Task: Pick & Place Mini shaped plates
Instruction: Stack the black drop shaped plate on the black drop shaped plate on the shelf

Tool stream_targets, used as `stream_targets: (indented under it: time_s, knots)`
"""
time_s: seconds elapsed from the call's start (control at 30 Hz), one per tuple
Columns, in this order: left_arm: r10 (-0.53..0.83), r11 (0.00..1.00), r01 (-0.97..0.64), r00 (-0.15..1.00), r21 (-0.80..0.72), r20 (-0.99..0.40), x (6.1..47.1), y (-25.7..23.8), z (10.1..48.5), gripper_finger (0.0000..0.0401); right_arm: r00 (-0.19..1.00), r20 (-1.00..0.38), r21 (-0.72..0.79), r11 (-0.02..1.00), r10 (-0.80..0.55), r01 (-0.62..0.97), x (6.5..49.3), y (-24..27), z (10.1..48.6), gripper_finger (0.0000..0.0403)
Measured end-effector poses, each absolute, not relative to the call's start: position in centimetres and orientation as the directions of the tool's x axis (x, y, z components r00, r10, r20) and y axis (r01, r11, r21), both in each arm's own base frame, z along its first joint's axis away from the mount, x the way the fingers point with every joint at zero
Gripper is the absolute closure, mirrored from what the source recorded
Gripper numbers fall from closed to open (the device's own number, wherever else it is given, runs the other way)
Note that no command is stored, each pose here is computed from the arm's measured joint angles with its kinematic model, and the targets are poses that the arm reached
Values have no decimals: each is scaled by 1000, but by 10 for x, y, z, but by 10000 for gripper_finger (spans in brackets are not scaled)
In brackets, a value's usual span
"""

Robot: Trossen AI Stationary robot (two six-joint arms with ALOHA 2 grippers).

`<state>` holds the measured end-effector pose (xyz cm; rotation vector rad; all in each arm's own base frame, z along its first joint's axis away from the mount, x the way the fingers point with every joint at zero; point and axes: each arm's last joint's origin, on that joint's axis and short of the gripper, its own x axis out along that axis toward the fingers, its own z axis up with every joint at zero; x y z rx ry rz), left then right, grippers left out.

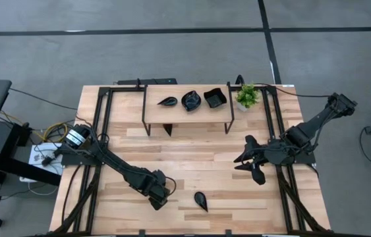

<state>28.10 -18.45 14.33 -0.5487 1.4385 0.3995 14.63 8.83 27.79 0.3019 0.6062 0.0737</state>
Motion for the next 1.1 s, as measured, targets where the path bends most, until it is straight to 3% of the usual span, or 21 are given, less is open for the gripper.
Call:
stream_targets:
  time_s: [1.1]
  knots:
    - [-85, 812, -566, 129, -144, -988, 284, -186, 144, 276, 821, -550, 300, 954, 156, 20, 146, 88, 278, 278]
